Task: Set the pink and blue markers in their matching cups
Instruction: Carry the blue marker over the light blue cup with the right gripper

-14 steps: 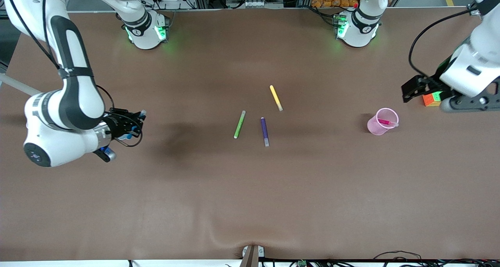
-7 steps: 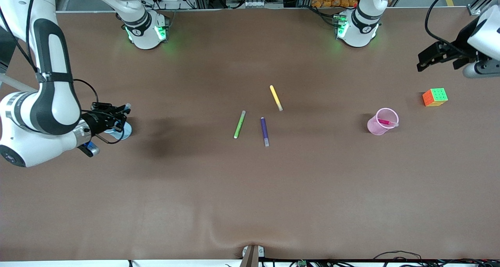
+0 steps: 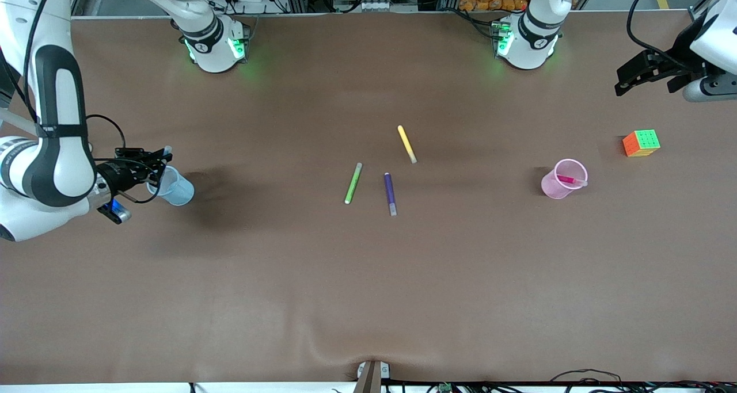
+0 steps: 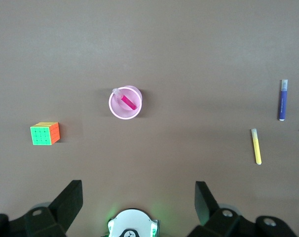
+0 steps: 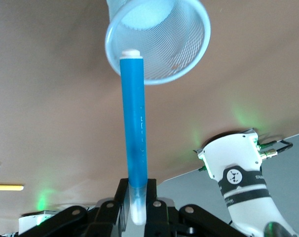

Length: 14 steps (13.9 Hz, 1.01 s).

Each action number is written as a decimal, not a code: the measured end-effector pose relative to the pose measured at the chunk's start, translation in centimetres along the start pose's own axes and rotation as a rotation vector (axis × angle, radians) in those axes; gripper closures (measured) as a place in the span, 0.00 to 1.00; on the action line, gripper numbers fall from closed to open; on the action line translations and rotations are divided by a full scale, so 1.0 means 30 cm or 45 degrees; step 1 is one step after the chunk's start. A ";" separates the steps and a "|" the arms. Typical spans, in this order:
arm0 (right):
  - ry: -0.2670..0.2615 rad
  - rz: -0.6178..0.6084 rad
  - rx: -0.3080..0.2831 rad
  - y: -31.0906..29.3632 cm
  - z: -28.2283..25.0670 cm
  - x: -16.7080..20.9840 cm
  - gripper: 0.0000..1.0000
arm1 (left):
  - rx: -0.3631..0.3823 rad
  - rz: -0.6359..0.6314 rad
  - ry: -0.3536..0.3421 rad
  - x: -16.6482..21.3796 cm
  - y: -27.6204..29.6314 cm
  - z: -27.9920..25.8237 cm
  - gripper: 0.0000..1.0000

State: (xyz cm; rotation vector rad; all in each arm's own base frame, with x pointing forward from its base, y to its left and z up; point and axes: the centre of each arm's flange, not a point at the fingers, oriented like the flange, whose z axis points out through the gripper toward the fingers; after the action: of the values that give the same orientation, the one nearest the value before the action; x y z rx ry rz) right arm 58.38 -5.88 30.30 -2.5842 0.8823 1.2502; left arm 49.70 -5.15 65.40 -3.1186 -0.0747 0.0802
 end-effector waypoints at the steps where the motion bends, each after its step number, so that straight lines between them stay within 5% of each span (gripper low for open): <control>1: -0.003 -0.010 0.000 0.005 0.014 0.020 0.83 | 0.000 0.006 0.004 0.000 0.008 -0.001 0.00; 10: 0.003 -0.034 0.011 0.041 0.082 0.115 0.83 | 0.004 0.009 0.003 0.015 0.015 0.028 0.00; 13: 0.038 -0.047 0.023 0.045 0.079 0.139 0.75 | 0.010 0.005 0.012 0.030 0.010 0.037 0.00; 14: 0.043 -0.054 0.025 0.045 0.080 0.143 0.64 | 0.010 0.004 0.013 0.033 0.009 0.039 0.00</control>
State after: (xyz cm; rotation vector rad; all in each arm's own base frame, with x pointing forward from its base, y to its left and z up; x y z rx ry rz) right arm 58.10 -8.02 25.69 -2.6020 0.8365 1.1848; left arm 50.63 -5.37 64.18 -3.1110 -0.0690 0.0645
